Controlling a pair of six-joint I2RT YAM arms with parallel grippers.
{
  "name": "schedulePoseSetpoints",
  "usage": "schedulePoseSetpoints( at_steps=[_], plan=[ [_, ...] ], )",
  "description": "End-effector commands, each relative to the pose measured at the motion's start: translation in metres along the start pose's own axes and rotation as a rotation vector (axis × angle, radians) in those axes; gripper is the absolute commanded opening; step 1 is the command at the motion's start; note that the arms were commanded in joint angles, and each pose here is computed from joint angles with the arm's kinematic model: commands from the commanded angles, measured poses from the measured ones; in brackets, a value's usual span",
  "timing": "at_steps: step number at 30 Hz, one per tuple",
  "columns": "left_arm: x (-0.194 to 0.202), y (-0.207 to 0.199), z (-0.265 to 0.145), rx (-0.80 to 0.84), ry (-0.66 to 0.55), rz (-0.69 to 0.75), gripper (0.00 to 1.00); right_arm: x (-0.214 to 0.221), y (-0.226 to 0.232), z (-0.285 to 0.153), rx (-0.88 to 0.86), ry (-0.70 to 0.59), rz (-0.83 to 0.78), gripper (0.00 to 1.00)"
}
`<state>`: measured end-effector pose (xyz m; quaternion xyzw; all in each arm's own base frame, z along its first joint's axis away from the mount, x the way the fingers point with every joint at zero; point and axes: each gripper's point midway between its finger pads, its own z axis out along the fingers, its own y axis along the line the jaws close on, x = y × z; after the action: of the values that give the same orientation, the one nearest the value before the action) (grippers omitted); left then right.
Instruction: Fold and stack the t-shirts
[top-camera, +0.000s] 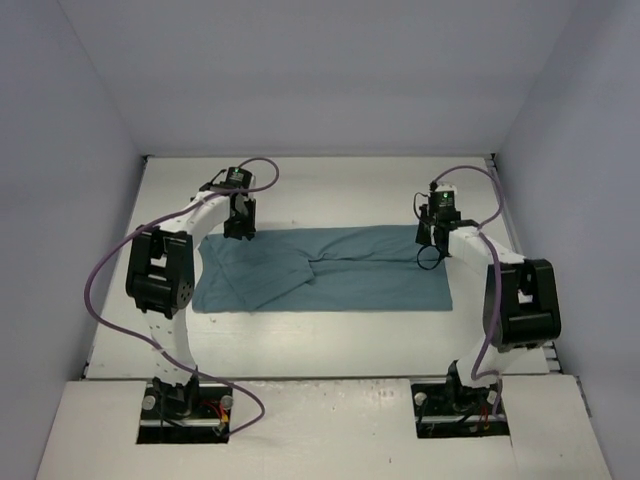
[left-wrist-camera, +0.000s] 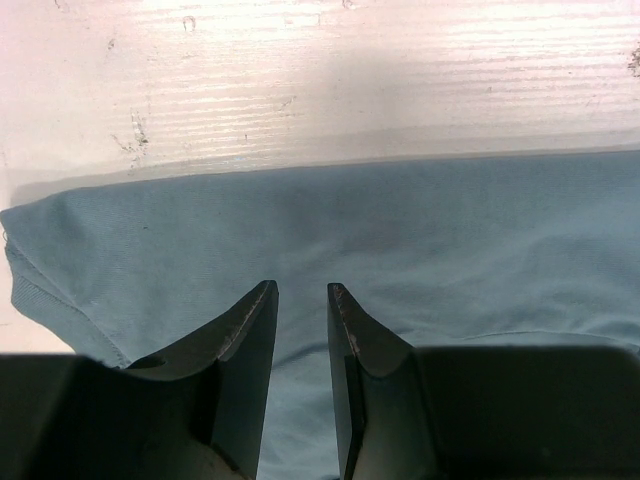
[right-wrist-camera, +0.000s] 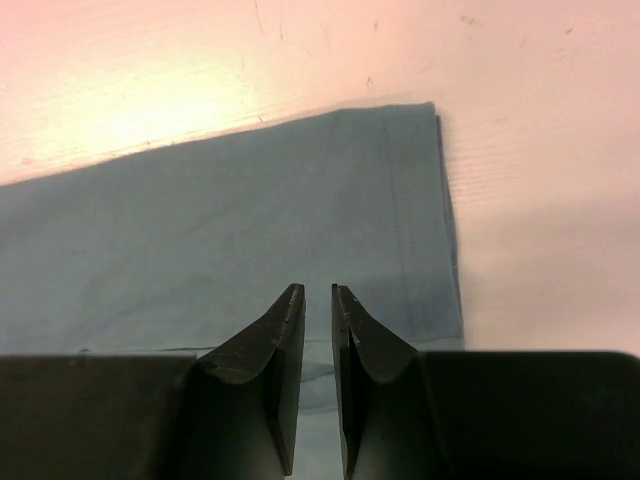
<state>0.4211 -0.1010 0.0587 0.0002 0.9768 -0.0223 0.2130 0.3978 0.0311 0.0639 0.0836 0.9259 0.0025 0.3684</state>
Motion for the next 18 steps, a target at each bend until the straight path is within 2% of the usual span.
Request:
schedulePoseSetpoints(
  at_steps=[1, 6, 12, 18],
  plan=[
    [-0.018, 0.0, -0.016, 0.015, -0.062, -0.015, 0.24, -0.003, -0.004, 0.015, 0.032, 0.016, -0.001, 0.14],
    [-0.021, 0.0, -0.019, 0.014, -0.071, -0.011, 0.24, 0.014, -0.014, 0.02, 0.056, 0.053, 0.003, 0.13],
    [-0.019, 0.003, -0.019, 0.005, -0.07, -0.011, 0.24, 0.025, -0.025, -0.003, 0.061, 0.039, 0.033, 0.12],
    [-0.015, 0.009, -0.016, 0.0, -0.056, -0.022, 0.24, 0.044, -0.042, -0.009, 0.079, 0.091, 0.077, 0.12]
  ],
)
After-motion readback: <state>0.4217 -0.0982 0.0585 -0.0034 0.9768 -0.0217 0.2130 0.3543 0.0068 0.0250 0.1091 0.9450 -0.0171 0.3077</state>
